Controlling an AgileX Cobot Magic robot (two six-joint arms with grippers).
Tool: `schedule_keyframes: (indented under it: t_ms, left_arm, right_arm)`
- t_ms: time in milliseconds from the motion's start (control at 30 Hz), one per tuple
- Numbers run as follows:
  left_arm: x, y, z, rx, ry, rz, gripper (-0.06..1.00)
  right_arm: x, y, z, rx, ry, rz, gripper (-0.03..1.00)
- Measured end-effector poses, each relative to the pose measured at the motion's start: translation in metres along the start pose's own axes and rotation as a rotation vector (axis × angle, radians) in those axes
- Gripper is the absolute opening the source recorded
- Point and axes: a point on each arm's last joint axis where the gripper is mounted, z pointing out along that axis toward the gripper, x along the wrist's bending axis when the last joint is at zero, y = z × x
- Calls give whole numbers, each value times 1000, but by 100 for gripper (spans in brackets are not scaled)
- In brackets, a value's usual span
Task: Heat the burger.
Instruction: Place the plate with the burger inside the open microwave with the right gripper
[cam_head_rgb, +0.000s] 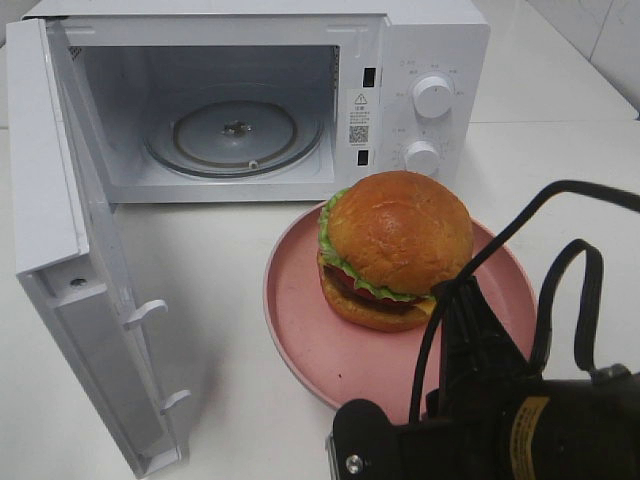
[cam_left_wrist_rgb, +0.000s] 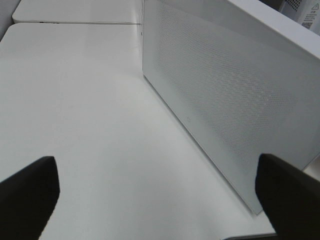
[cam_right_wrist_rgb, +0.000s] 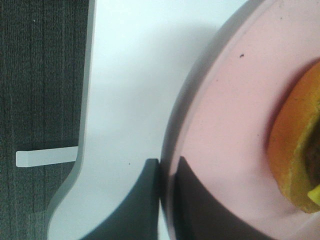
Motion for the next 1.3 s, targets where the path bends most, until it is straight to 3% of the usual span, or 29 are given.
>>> schedule_keyframes:
  t_ms: [167,633,1067,1300]
  left_arm:
    - [0,0,0,0,0,0,99]
    - [0,0,0,0,0,0,99]
    - [0,0,0,0,0,0,99]
    - [0,0,0,0,0,0,99]
  right_arm:
    - [-12,-6,8,-8,4,3,3]
    - [-52,-38,33,-15,24,-174,3]
    - [-65,-57,41,-108,124,-358,3]
    - [-70,-63,44,-165,135,-368,3]
